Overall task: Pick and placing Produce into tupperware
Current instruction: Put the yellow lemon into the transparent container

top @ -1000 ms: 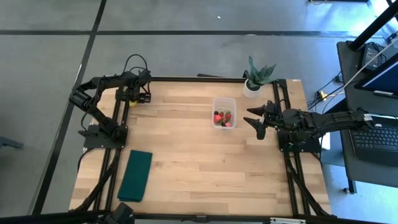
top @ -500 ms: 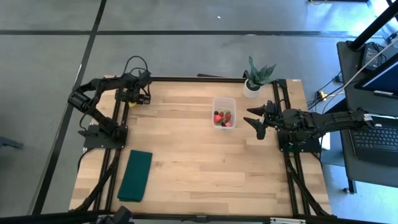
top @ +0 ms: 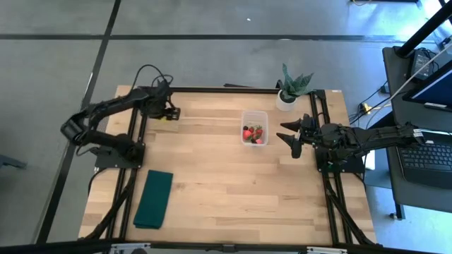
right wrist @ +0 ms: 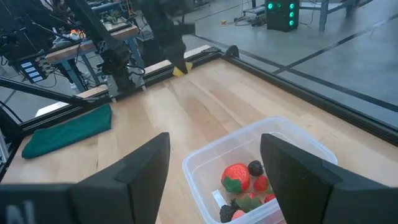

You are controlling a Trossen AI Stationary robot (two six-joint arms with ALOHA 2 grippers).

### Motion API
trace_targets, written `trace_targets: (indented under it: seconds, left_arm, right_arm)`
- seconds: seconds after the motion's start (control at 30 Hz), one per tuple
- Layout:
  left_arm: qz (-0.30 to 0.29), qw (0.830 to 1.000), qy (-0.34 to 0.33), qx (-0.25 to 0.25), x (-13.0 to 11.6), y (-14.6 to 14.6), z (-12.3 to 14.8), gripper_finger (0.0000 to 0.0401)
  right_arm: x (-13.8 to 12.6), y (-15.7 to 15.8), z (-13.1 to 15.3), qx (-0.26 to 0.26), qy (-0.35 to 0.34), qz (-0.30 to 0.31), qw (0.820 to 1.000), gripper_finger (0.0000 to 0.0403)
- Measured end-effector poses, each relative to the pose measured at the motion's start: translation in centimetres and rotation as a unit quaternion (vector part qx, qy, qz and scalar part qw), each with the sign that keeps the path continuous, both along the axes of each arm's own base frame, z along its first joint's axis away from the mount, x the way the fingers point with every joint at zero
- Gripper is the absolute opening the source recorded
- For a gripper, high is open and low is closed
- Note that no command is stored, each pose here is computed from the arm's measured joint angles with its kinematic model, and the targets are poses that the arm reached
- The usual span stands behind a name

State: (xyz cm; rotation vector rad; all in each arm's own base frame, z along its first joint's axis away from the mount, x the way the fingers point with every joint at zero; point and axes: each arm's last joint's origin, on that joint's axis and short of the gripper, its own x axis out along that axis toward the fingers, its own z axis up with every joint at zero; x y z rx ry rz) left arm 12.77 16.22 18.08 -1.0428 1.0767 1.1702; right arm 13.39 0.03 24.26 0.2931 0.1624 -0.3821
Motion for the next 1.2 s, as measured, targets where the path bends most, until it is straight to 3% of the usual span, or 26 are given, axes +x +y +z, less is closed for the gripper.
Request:
trace_targets:
  seconds: [0.1,0.2,0.33,0.5,0.6,1.0,1.2]
  left_arm:
    - [-0.028,0.993,-0.108,0.027,1.0,-0.8,2.0,0.0204]
    - [-0.067,0.969,-0.23,0.066,2.3,-1.6,4.3,0.0206]
    - [-0.126,0.91,-0.375,0.125,4.8,-3.0,7.4,0.0203]
    - [-0.186,0.826,-0.501,0.179,7.9,-5.0,10.2,0.0203]
    - [-0.212,0.797,-0.533,0.19,9.6,-6.0,10.6,0.0202]
    - [-0.294,0.784,-0.51,0.198,18.7,-5.8,11.9,0.0203]
    - [-0.33,0.779,-0.501,0.181,23.2,-4.9,11.1,0.0204]
  right_arm:
    - [0.0,0.0,0.0,0.0,0.0,0.0,1.0,0.0252]
    - [0.0,0.0,0.0,0.0,0.0,0.0,1.0,0.0252]
    - [0.0,0.0,0.0,0.0,-0.001,0.0,1.0,0.0252]
    - [0.0,0.0,0.2,0.002,-0.009,0.0,1.0,0.0252]
    - [0.1,0.0,0.3,0.003,-0.017,0.0,1.0,0.0252]
    - [0.2,0.0,0.9,0.007,-0.052,0.0,0.999,0.0252]
    - [0.2,0.0,0.9,0.03,-0.058,-0.004,0.998,0.0252]
